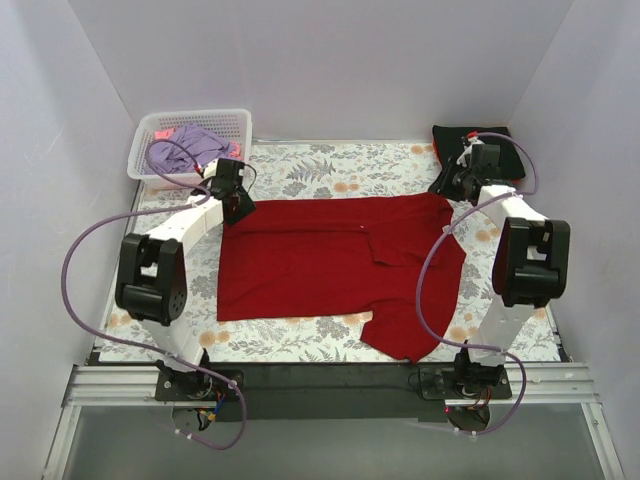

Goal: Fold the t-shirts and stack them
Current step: Fold the tshirt

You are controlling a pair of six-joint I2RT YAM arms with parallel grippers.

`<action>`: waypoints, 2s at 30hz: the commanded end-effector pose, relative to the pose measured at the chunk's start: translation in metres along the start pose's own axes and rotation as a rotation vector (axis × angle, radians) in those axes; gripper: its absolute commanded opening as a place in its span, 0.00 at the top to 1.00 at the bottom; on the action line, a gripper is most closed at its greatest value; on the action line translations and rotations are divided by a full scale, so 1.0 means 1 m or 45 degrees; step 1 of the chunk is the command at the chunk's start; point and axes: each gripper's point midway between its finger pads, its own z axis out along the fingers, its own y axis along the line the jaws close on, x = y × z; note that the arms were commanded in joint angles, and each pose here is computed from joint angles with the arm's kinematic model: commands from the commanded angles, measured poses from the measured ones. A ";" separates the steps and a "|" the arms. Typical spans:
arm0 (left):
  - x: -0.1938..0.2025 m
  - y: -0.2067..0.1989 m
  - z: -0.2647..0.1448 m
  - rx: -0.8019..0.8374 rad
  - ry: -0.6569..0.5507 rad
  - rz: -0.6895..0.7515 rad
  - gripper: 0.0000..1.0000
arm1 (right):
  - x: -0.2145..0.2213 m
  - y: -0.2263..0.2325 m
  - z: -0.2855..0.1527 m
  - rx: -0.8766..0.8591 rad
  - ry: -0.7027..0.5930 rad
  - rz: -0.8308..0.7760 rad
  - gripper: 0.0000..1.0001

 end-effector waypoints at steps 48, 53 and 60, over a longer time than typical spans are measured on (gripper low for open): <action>-0.014 -0.025 0.121 -0.164 -0.002 0.100 0.62 | -0.001 -0.072 0.084 -0.097 0.045 0.157 0.68; -0.032 -0.042 0.093 -0.084 -0.039 0.070 0.58 | -0.020 -0.049 0.050 -0.140 -0.015 0.130 0.67; -0.034 -0.080 0.015 0.114 -0.073 0.090 0.52 | 0.007 -0.019 -0.017 -0.180 -0.020 0.152 0.66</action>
